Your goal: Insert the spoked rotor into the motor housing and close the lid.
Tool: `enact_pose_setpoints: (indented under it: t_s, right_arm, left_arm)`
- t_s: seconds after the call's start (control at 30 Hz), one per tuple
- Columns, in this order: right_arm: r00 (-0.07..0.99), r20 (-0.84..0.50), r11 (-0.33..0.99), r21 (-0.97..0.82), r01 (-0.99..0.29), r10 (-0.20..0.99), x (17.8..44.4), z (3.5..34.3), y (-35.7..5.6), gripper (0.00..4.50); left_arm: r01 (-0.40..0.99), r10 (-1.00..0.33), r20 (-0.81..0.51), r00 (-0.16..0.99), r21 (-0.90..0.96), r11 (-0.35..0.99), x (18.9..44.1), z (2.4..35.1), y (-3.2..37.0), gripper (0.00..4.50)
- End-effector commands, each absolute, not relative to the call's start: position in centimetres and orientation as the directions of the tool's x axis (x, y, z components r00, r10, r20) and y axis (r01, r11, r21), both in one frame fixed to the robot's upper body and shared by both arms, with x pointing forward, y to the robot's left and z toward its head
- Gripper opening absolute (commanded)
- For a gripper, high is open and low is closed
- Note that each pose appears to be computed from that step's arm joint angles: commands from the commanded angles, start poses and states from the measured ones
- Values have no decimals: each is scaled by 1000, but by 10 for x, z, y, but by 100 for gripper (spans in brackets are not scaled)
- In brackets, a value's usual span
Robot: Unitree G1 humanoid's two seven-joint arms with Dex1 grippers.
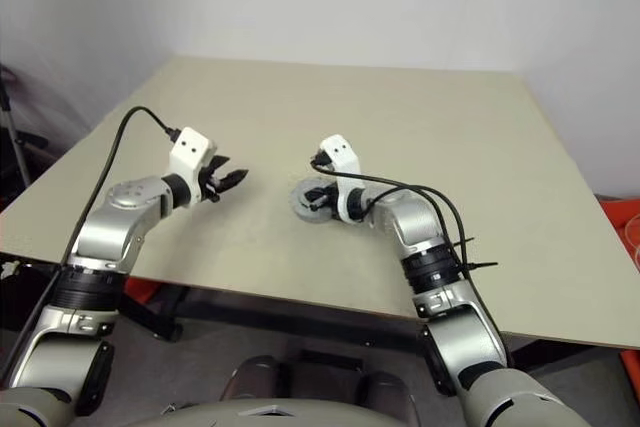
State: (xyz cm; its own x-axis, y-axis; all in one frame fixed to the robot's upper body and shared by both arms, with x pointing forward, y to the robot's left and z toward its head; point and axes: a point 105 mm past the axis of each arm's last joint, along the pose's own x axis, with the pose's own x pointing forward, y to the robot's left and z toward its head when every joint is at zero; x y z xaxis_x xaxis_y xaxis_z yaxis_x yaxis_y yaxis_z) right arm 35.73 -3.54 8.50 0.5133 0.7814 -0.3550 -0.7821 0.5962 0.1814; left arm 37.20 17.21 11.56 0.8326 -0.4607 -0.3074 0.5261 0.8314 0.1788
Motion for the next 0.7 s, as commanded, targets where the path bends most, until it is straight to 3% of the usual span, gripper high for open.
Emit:
enact_pose_setpoints:
  t_s: [0.03,0.13,0.2,0.57,0.63,0.7]
  right_arm:
    - [481,-220,511,105,-853,849,357,116,-33,4]
    - [471,-237,477,-34,-878,850,356,106,-37,4]
    - [454,-235,449,-78,-890,859,353,101,-37,43]
    - [526,-217,503,-154,-850,822,367,85,-38,410]
    - [549,-206,526,-158,-836,810,371,88,-39,448]
    - [560,-204,534,-169,-828,803,374,89,-38,448]
  left_arm:
    - [541,-485,-267,833,205,816,372,131,166,272]
    - [550,-491,-276,826,206,810,372,129,165,272]
    - [552,-491,-281,824,211,807,372,127,164,272]
    - [609,-541,-308,783,200,767,366,121,148,272]
    - [613,-544,-313,779,199,764,365,119,146,272]
    - [616,-544,-317,777,199,762,364,116,145,272]
